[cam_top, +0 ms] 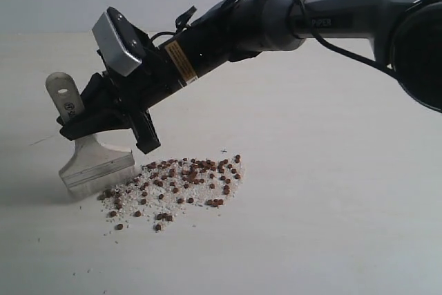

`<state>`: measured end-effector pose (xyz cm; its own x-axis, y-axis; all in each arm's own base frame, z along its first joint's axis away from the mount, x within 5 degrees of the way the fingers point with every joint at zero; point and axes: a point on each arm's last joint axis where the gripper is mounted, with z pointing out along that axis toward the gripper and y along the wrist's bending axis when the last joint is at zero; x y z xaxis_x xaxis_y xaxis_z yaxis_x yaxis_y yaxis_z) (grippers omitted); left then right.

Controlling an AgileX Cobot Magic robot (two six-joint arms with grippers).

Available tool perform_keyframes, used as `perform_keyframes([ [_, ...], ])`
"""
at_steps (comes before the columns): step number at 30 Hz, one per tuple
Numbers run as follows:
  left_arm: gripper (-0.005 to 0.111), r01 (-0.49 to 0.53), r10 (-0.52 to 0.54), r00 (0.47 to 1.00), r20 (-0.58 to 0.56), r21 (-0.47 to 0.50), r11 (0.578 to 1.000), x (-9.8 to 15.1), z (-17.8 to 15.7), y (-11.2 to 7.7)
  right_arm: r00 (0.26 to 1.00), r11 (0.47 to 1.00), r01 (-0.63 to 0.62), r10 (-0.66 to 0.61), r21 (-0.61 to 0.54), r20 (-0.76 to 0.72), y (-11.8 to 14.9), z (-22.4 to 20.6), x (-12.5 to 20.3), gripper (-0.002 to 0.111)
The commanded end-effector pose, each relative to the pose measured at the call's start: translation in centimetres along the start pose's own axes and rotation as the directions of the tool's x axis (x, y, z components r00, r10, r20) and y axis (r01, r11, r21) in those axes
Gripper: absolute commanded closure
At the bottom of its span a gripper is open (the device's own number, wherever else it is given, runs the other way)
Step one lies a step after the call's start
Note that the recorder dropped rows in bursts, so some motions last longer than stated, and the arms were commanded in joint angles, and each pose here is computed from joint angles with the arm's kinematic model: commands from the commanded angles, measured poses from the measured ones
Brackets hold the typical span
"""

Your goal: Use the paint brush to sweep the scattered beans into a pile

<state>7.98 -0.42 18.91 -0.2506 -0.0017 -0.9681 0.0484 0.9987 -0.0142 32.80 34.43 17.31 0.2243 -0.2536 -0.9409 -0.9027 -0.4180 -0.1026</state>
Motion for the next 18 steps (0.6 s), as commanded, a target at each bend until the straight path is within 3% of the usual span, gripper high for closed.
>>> perform_keyframes([
  [1, 0.107, 0.003, -0.003, 1.000, 0.007, 0.002, 1.000, -0.1, 0.0, 0.0, 0.998, 0.998, 0.052, -0.053, 0.031, 0.028, -0.1, -1.4, -3.2, 0.108],
  [5, 0.107, 0.003, -0.003, 1.000, 0.007, 0.002, 1.000, -0.1, 0.0, 0.0, 0.995, 0.994, 0.088, -0.090, 0.060, 0.032, 0.1, -2.4, -5.6, 0.108],
  [9, 0.107, 0.003, -0.003, 1.000, 0.007, 0.002, 1.000, -0.1, 0.0, 0.0, 0.991, 0.954, -0.131, 0.132, 0.271, 0.016, -1.1, -3.9, -8.0, 0.108],
  [12, 0.107, 0.003, -0.003, 1.000, 0.007, 0.002, 1.000, -0.1, 0.0, 0.0, 0.943, 0.844, -0.326, 0.320, 0.425, 0.089, -1.8, -5.2, -9.3, 0.108],
  [15, 0.107, 0.003, -0.003, 1.000, 0.007, 0.002, 1.000, -0.1, 0.0, 0.0, 0.871, 0.666, -0.476, 0.448, 0.575, 0.202, -2.1, -6.5, -9.9, 0.108],
  [18, 0.107, 0.003, -0.003, 1.000, 0.007, 0.002, 1.000, -0.1, 0.0, 0.0, 0.811, 0.480, -0.546, 0.510, 0.686, 0.288, -1.5, -6.5, -9.4, 0.108],
])
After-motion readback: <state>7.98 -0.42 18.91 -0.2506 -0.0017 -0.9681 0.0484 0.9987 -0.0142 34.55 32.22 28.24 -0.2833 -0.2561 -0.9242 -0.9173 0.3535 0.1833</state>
